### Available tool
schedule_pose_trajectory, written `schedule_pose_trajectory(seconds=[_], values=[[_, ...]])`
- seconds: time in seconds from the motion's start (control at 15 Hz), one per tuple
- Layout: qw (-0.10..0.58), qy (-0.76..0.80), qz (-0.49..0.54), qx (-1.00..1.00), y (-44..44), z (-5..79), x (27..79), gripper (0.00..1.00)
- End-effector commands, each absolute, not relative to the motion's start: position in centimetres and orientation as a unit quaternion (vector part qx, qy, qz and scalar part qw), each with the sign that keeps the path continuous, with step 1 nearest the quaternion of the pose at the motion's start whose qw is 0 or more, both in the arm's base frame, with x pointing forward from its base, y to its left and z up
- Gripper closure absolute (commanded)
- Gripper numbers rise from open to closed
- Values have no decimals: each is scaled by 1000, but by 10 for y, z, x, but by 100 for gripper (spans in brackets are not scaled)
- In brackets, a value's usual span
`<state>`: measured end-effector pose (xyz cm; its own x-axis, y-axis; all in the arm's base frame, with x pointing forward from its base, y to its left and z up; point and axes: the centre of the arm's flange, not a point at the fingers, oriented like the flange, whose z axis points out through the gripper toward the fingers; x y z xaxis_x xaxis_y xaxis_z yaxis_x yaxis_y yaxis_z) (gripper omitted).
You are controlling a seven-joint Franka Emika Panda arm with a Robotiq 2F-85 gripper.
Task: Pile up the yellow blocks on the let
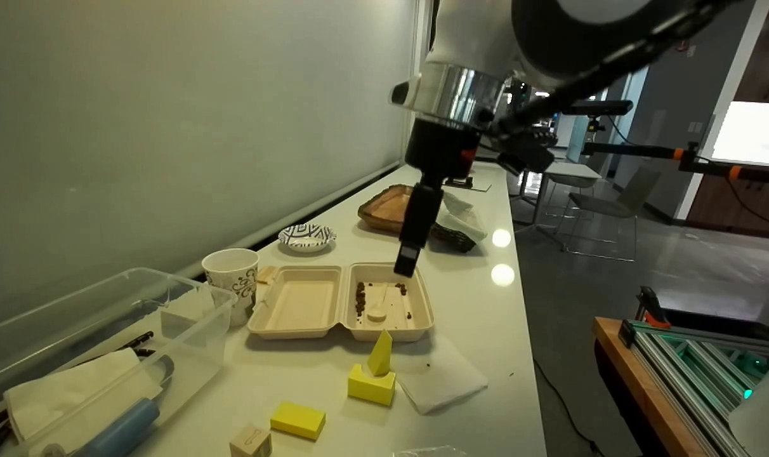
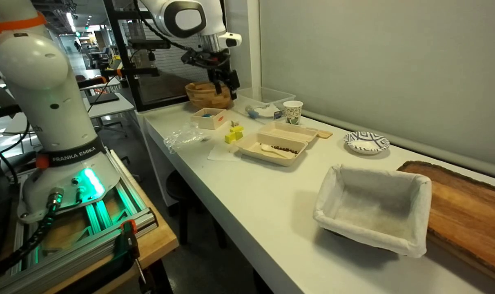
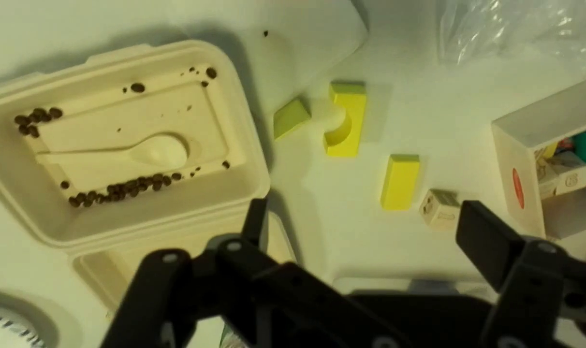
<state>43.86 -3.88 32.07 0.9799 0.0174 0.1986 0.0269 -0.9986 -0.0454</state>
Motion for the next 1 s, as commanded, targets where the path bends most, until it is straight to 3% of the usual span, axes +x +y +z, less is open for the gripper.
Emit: schedule_pose_trajectory(seconds=[0.0,0.53,0.93], values=[[24,-14,-91,-995,-35,310,437,0],[22,-10,-104,-994,-39,320,442,0],[40,-46,-71,-996,-13,260,446,0]])
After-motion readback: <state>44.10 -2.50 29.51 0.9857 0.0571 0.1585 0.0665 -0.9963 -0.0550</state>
